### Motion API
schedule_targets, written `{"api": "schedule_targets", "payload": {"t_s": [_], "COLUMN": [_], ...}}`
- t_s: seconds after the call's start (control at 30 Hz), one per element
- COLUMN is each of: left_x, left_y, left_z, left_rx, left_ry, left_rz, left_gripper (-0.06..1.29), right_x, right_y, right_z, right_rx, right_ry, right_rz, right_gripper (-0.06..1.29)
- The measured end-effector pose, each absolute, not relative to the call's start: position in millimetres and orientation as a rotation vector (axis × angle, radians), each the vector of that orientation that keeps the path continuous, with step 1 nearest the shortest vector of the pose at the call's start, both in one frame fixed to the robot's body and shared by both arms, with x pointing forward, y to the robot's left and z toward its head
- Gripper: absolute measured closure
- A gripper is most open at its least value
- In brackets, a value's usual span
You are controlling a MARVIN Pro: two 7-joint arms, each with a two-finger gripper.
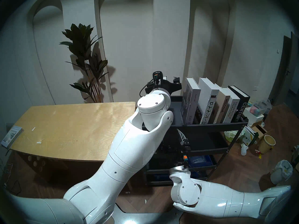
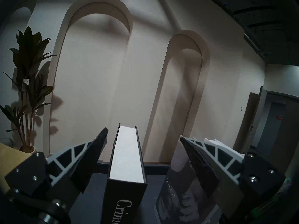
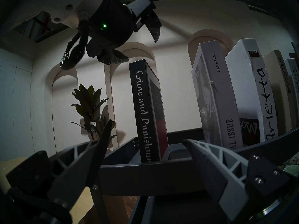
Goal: Move the books from the display table onto the shelf, standing them upright with spines facing out and tallest at one end
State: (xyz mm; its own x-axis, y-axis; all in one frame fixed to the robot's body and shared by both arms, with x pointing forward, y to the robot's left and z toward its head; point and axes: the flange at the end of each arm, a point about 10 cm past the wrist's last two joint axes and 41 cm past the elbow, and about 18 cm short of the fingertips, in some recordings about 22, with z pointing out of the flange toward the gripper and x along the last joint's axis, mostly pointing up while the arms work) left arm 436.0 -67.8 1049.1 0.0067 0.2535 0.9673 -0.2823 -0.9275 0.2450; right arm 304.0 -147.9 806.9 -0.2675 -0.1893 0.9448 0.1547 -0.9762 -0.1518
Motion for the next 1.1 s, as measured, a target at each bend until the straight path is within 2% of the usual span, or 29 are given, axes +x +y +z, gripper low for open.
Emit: {"api": "schedule_targets", "payload": {"t_s": [0.47, 0.77, 1.1], "left_x": [420, 417, 396], "left_y": [-28, 38, 139], "left_z": [1099, 1147, 1184], "left_rx": [1.769, 1.593, 1.443], "left_ry": [-0.010, 0.107, 0.261], "left_rz": [2.058, 2.262, 2.567], "left_gripper": [0.02, 0.02, 0.02], "right_x": [304, 304, 304], "right_y": [-148, -148, -148], "right_z": [807, 807, 806], "right_rx": [-1.752, -1.752, -1.753], "right_ry": [0.042, 0.041, 0.041], "right_rz": [-2.342, -2.343, -2.343], "right_gripper": [0.00, 0.00, 0.00]}}
